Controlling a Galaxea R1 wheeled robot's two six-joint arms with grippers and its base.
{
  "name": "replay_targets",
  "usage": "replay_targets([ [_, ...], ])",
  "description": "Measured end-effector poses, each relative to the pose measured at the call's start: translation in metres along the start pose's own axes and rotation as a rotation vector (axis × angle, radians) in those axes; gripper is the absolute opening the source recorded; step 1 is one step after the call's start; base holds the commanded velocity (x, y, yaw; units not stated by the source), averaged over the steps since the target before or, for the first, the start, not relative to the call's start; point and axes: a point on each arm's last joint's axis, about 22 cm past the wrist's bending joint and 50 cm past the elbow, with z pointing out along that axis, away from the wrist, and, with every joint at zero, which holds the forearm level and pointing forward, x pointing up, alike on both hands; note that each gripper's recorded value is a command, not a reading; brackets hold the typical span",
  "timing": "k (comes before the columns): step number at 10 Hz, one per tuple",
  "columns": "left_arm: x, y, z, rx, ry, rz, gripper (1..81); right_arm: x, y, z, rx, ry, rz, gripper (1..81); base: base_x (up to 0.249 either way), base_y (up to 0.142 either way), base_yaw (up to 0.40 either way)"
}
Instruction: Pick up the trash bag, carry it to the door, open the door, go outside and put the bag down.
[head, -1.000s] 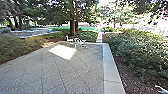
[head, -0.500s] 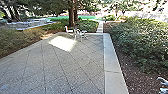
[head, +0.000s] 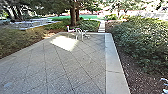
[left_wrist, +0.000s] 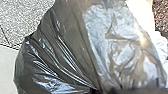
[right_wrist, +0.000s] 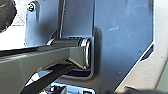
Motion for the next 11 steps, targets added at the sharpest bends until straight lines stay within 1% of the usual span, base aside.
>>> replay_targets([
  [1, 0.002, -0.006, -0.009, -0.007, 0.001, -0.037, 1.0, 0.002, 0.002, 0.0, -0.003, -0.016, -0.033, 81.1, 0.0, 0.0, 0.0],
  [2, 0.001, -0.021, -0.02, 0.002, 0.008, -0.079, 1.0, 0.002, 0.003, 0.001, -0.004, -0.035, -0.063, 81.1, 0.0, 0.0, 0.0],
  [3, 0.0, -0.041, -0.03, 0.03, 0.013, -0.121, 1.0, -0.001, 0.003, 0.002, -0.003, -0.056, -0.074, 81.1, 0.0, 0.0, 0.0],
  [4, 0.002, -0.057, -0.037, 0.057, 0.011, -0.153, 1.0, -0.007, 0.003, 0.004, -0.001, -0.081, -0.075, 81.1, 0.0, 0.0, 0.0],
  [5, 0.009, -0.06, -0.038, 0.06, 0.002, -0.17, 1.0, -0.013, 0.004, 0.006, 0.001, -0.106, -0.07, 81.1, 0.0, 0.0, 0.0],
  [6, 0.021, -0.06, -0.039, 0.056, -0.005, -0.183, 1.0, -0.022, 0.005, 0.007, 0.002, -0.13, -0.066, 81.1, 0.0, 0.0, 0.0],
  [7, 0.037, -0.057, -0.04, 0.046, 0.0, -0.186, 1.0, -0.025, 0.005, 0.007, 0.003, -0.142, -0.062, 81.1, 0.0, 0.0, 0.0],
  [9, 0.075, -0.054, -0.041, 0.038, 0.025, -0.185, 1.0, -0.027, 0.004, 0.008, 0.004, -0.148, -0.059, 81.1, 0.0, 0.0, 0.0],
  [11, 0.097, -0.049, -0.039, 0.027, 0.018, -0.19, 1.0, -0.027, 0.005, 0.008, 0.003, -0.149, -0.061, 81.1, 0.0, 0.0, 0.0],
])
